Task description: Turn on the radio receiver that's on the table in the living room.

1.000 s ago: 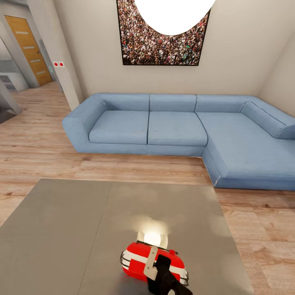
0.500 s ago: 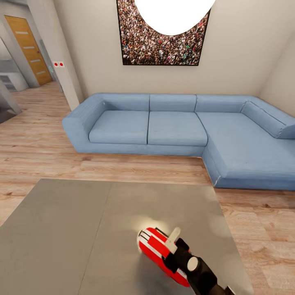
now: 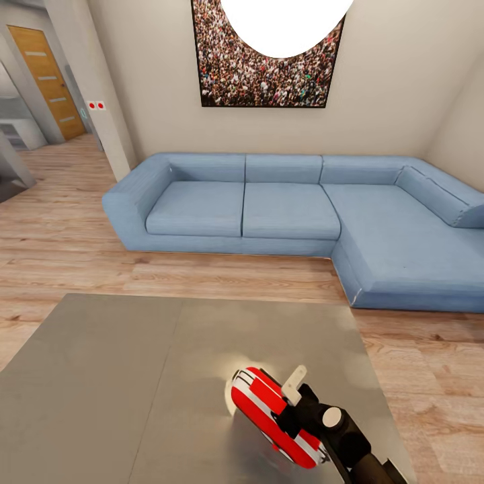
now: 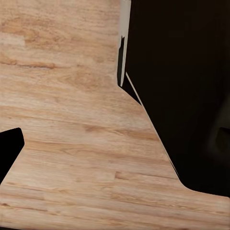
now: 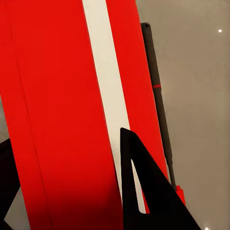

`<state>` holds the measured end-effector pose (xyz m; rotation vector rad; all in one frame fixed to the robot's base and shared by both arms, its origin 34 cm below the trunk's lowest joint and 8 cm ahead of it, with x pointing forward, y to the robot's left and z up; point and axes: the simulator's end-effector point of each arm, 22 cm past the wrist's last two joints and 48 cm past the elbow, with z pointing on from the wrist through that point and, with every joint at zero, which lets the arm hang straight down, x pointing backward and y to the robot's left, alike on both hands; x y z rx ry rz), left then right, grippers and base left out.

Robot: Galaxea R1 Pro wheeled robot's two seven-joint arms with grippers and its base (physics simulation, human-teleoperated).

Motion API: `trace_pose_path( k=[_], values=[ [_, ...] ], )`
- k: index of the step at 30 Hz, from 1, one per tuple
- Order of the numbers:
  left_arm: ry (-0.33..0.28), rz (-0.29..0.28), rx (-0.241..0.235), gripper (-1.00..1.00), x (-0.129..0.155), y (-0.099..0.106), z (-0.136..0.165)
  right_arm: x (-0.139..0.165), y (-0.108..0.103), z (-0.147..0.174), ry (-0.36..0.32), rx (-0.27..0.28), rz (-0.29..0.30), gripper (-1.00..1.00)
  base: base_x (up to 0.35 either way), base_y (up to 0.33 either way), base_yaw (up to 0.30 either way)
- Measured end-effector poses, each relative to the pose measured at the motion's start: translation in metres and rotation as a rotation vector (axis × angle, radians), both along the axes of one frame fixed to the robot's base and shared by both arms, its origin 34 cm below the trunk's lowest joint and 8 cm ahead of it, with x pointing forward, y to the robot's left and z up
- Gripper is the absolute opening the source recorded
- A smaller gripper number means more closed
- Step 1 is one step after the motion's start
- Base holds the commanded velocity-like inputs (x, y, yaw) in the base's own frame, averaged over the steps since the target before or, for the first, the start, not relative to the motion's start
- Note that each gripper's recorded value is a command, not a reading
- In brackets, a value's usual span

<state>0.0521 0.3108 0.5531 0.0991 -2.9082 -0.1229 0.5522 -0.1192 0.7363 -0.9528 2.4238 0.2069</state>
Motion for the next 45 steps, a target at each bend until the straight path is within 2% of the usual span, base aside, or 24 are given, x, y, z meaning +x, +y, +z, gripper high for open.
trace_pose_path(
  k=[10,17,22,25,27,35,40,45],
  values=[
    [-0.001,0.002,-0.001,1.0,0.0,-0.001,0.0,0.0,0.0,0.0,0.0,0.0,0.0,-1.0,0.0,0.0,0.0],
    [-0.001,0.003,-0.006,1.0,-0.001,-0.003,0.008,0.002,0.002,0.013,-0.012,0.006,0.002,-1.0,0.0,0.0,0.0],
    [-0.002,0.004,-0.009,1.0,-0.002,-0.005,0.014,-0.002,0.013,0.029,0.002,0.056,0.033,-1.0,0.0,0.0,0.0],
    [-0.002,0.005,-0.011,1.0,-0.002,-0.007,0.017,-0.003,0.009,0.034,0.023,0.083,0.029,-1.0,0.0,0.0,0.0],
    [-0.003,0.005,-0.012,1.0,-0.003,-0.008,0.019,-0.002,0.003,0.039,0.045,0.113,0.019,-1.0,0.0,0.0,0.0],
    [-0.004,0.006,-0.016,1.0,-0.004,-0.011,0.027,0.003,-0.035,0.072,0.154,0.321,-0.047,-1.0,0.0,0.0,0.0],
    [-0.016,0.007,-0.023,1.0,0.0,-0.017,0.031,0.0,-0.067,0.087,0.183,0.379,-0.069,-1.0,0.0,0.0,0.0],
    [-0.036,0.008,-0.028,1.0,0.008,-0.021,0.034,-0.005,-0.1,0.116,0.206,0.512,-0.12,-1.0,0.0,0.0,0.0]
  ],
)
